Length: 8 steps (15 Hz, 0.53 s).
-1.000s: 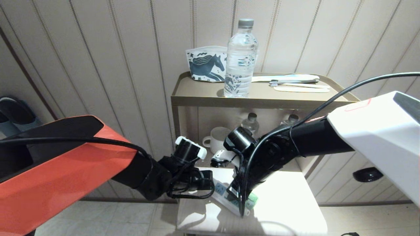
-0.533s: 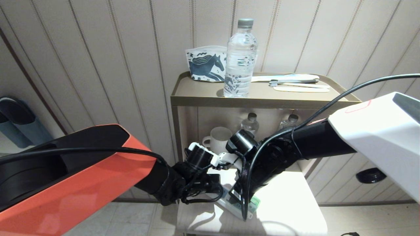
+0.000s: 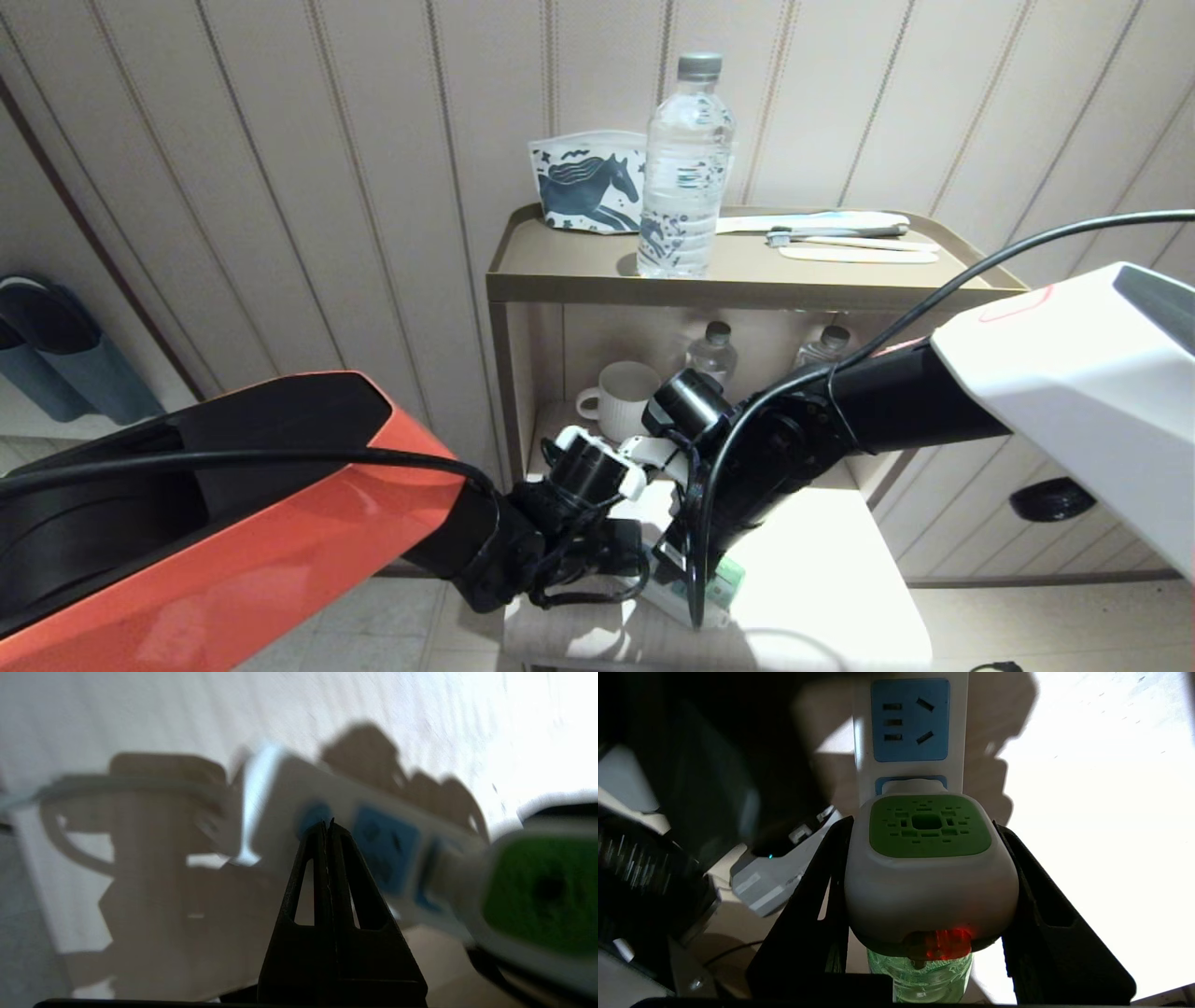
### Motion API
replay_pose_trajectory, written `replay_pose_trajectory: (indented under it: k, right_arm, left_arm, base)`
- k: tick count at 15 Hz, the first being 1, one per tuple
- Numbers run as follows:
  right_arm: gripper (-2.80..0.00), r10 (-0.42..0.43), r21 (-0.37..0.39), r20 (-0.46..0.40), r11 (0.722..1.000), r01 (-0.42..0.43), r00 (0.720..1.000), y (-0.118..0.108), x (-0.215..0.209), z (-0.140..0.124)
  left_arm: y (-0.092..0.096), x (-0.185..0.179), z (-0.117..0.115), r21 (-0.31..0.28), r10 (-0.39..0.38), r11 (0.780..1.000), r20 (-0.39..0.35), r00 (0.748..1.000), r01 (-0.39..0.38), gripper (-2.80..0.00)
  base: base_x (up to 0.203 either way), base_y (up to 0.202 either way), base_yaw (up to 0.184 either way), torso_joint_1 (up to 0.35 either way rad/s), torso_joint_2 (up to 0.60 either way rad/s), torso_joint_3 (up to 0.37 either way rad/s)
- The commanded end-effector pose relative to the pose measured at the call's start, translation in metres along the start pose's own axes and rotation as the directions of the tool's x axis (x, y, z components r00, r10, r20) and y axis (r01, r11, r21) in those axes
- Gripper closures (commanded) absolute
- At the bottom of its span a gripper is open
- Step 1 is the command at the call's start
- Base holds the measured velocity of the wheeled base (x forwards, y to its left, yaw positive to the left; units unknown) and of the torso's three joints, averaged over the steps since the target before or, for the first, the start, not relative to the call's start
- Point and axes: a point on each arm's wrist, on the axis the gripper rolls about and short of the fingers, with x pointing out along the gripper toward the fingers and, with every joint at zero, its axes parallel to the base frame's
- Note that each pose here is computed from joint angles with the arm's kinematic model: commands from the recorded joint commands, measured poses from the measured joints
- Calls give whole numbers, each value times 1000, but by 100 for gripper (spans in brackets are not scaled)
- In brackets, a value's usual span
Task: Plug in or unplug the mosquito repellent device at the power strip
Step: Hold the socket with your left hand and unplug it with your right hand
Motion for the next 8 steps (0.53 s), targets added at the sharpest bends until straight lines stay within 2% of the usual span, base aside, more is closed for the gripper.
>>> replay_pose_trajectory:
  k: [1, 5, 8]
  right_arm:
    - [0, 4, -3, -10, 1000, -4, 1000, 1, 3, -1]
    - [0, 5, -4, -17, 1000, -5, 1000, 1, 9, 0]
    - [0, -2, -5, 14, 1000, 2, 1000, 0, 10, 2]
  left_arm:
    - [-5, -2, -4, 8, -10, 1000, -3, 1000, 10, 0]
    - [-9, -4, -11, 20, -15, 1000, -20, 1000, 15, 0]
    - [-11, -3, -14, 27, -17, 999, -24, 1000, 18, 0]
  base:
    - [0, 0, 0, 0, 0, 0]
    - [0, 0, 0, 0, 0, 0]
    - [0, 0, 0, 0, 0, 0]
